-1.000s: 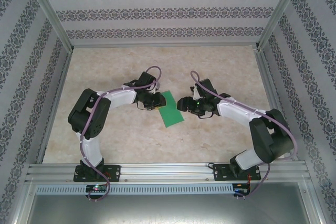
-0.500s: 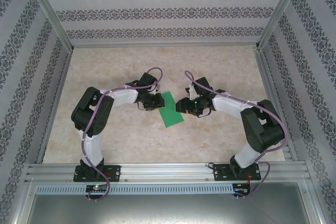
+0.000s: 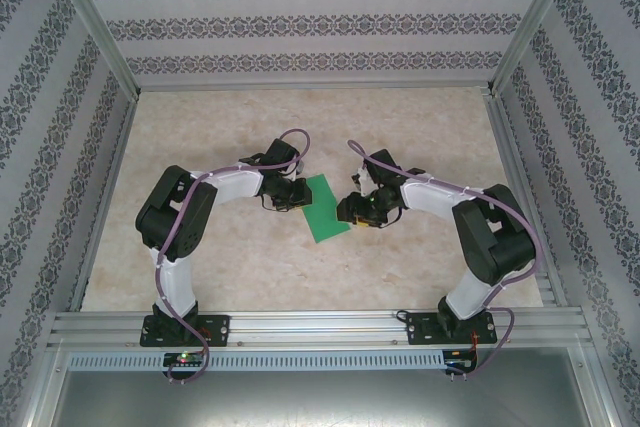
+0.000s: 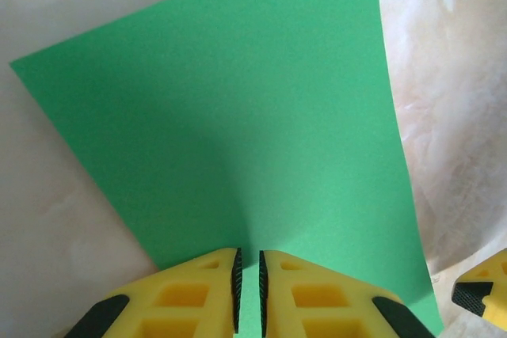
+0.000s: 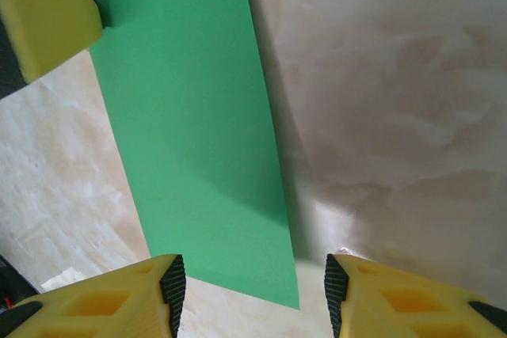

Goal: Fold a paper plane with a square sheet of paper (pick it up from the middle)
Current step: Third fold the triangle at the center of the table.

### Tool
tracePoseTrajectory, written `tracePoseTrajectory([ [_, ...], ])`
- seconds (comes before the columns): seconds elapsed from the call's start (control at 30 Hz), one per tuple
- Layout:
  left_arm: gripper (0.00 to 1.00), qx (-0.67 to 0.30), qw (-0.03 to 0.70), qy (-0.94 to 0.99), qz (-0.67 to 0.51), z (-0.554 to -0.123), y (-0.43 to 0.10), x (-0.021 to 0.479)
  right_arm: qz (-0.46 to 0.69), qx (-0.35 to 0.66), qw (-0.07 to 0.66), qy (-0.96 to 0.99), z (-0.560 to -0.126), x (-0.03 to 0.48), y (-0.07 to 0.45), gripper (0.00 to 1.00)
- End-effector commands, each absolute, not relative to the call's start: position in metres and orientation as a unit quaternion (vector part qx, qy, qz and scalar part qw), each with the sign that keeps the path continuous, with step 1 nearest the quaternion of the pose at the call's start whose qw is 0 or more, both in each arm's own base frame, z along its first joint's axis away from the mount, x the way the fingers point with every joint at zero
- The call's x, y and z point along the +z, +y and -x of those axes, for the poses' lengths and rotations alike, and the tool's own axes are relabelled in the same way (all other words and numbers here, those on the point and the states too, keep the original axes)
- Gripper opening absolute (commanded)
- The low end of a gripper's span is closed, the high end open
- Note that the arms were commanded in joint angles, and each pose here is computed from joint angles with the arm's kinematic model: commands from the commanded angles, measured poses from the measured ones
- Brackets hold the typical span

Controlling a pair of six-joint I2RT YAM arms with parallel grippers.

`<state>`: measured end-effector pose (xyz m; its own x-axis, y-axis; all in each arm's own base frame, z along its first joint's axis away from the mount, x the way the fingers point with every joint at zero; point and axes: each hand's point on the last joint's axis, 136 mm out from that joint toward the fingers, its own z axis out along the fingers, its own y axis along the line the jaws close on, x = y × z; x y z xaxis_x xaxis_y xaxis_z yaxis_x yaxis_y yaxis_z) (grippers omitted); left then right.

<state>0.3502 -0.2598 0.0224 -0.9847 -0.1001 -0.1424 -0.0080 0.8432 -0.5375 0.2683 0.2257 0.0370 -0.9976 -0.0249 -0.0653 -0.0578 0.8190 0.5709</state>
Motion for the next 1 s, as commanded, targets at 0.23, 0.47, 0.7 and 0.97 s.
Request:
tracePoseTrajectory([
  [0.23,0.17,-0.262,0.069,0.962,0.020,-0.339,-0.256,0.011,0.033,0.317,0.003,0.948,-0.259,0.036,0.240,0.47],
  [0.47,0.17,-0.260,0.071,0.963,0.018,-0.341,-0.254,0.010,-0.008,0.355,0.002,0.935,-0.257,0.040,0.247,0.45],
  [0.7,0.17,-0.259,0.070,0.963,0.017,-0.341,-0.252,0.009,-0.060,0.386,0.015,0.921,-0.260,0.047,0.247,0.37],
  [0.97,0.17,-0.259,0.071,0.963,0.012,-0.343,-0.251,0.010,-0.087,0.360,0.012,0.929,-0.257,0.038,0.236,0.26],
])
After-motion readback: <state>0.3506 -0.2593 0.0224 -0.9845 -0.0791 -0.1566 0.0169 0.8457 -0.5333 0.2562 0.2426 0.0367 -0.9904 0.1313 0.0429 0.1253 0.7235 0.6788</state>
